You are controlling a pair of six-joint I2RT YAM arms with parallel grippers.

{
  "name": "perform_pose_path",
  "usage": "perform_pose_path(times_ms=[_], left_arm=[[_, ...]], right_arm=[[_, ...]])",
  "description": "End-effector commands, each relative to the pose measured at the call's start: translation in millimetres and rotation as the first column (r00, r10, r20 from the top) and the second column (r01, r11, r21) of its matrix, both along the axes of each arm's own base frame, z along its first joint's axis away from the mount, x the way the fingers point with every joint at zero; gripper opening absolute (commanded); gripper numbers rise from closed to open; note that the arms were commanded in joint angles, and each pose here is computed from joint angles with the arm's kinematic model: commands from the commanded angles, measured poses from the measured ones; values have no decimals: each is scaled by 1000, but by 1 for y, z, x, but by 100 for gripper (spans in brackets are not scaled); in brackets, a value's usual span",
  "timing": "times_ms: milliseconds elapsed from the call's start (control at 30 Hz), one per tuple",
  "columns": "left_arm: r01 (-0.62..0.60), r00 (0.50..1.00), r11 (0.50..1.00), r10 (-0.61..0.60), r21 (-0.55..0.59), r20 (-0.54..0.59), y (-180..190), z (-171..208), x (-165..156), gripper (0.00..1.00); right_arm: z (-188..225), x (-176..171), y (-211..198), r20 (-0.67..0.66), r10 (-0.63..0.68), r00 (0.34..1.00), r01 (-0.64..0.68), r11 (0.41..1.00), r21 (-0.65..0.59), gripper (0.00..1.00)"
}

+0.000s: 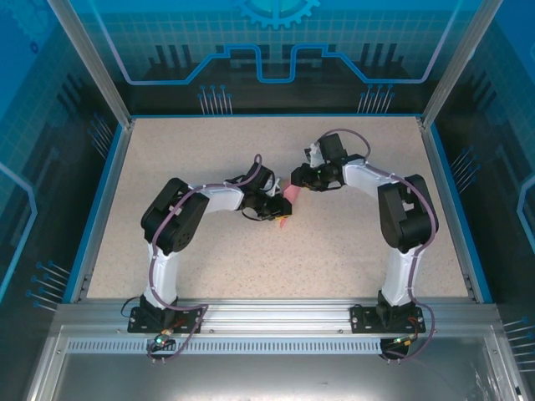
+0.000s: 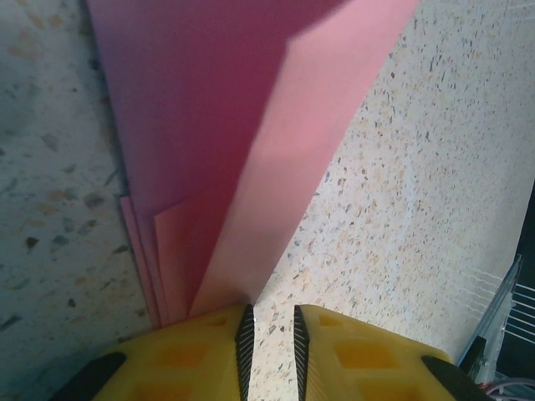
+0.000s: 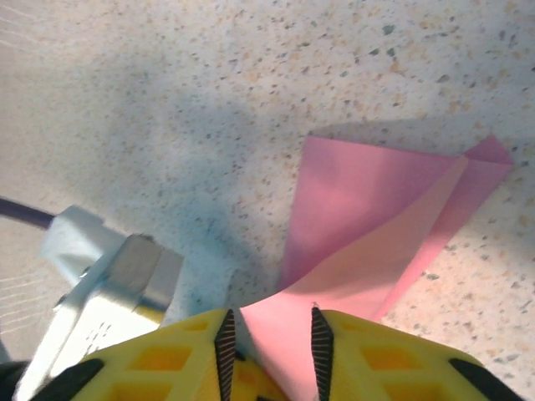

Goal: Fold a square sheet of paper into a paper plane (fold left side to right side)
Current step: Fold the wing for the fifth time at the center of the table.

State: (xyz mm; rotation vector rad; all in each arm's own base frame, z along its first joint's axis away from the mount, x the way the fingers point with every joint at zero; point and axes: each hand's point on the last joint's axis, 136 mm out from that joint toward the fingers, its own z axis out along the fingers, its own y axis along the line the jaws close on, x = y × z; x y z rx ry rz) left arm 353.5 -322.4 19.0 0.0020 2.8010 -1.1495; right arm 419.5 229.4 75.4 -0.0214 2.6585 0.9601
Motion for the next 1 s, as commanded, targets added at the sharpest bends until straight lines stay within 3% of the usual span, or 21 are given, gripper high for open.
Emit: perform_pose_path(times_ms=[0,333,967], left_arm=[[27,990,986,-4,163,-139,22,-51,-34,24],[32,991,986,-9,163,-137,21,-50,-34,23],[37,990,985,-13,168,-139,22,-49,-35,23]], right_arm=[[1,-13,9,-15,36,999,-34,997,73,27],[-27,-21,22,-73,64,995,-55,992,114,23],[-58,-1,12,-90,58,994,-59,998,-10,23]])
